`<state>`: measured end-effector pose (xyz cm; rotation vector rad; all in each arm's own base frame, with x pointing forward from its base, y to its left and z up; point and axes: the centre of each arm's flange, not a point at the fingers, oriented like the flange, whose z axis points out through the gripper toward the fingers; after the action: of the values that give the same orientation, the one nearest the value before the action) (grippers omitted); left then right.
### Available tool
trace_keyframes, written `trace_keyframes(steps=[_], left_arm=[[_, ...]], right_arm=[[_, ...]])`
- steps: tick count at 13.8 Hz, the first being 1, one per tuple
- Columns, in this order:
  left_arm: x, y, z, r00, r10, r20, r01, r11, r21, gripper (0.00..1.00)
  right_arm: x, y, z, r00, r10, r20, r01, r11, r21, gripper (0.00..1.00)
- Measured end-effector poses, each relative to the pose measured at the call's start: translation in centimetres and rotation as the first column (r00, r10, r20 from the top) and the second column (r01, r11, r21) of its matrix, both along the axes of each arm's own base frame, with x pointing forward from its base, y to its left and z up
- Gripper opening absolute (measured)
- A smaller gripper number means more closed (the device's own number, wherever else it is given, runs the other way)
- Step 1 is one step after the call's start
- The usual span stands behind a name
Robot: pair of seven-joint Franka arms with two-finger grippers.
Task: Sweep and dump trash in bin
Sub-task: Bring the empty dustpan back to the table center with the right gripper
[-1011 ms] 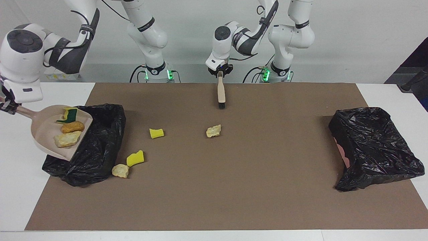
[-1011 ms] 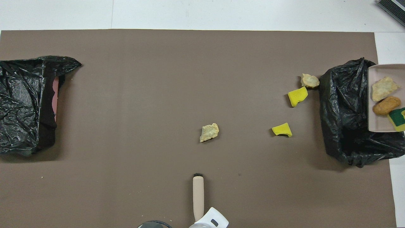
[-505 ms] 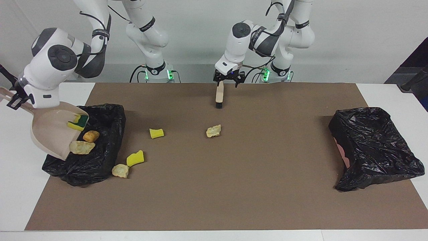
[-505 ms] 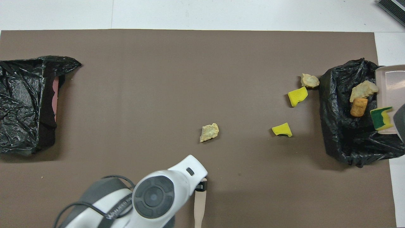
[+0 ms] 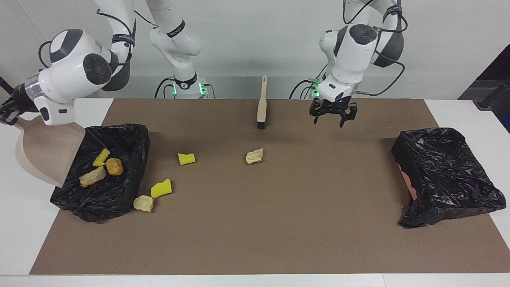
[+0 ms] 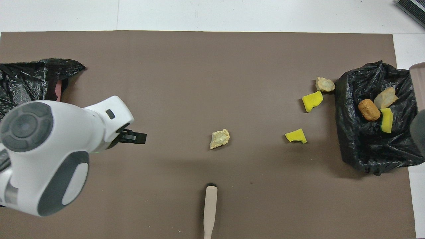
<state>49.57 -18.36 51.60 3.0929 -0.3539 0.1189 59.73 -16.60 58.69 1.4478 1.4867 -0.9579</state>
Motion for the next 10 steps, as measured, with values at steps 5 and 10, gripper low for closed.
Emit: trace_keyframes(steps=[5,10], left_arm=[[2.9,6.6,7.9,1.0,-0.022,0.002,0.022,1.0,0.001,1.0],[2.7,10.5,14.0,0.998,-0.047,-0.031,0.047,0.999,0.013,1.0]], right_arm=[[-0.7,3.6,0.8,0.999,0.001,0.041,-0.01,0.971,0.238,0.32],[-1.0,5.7,-1.4,0.996,-0.077,0.055,0.033,0.825,0.564,0.32]])
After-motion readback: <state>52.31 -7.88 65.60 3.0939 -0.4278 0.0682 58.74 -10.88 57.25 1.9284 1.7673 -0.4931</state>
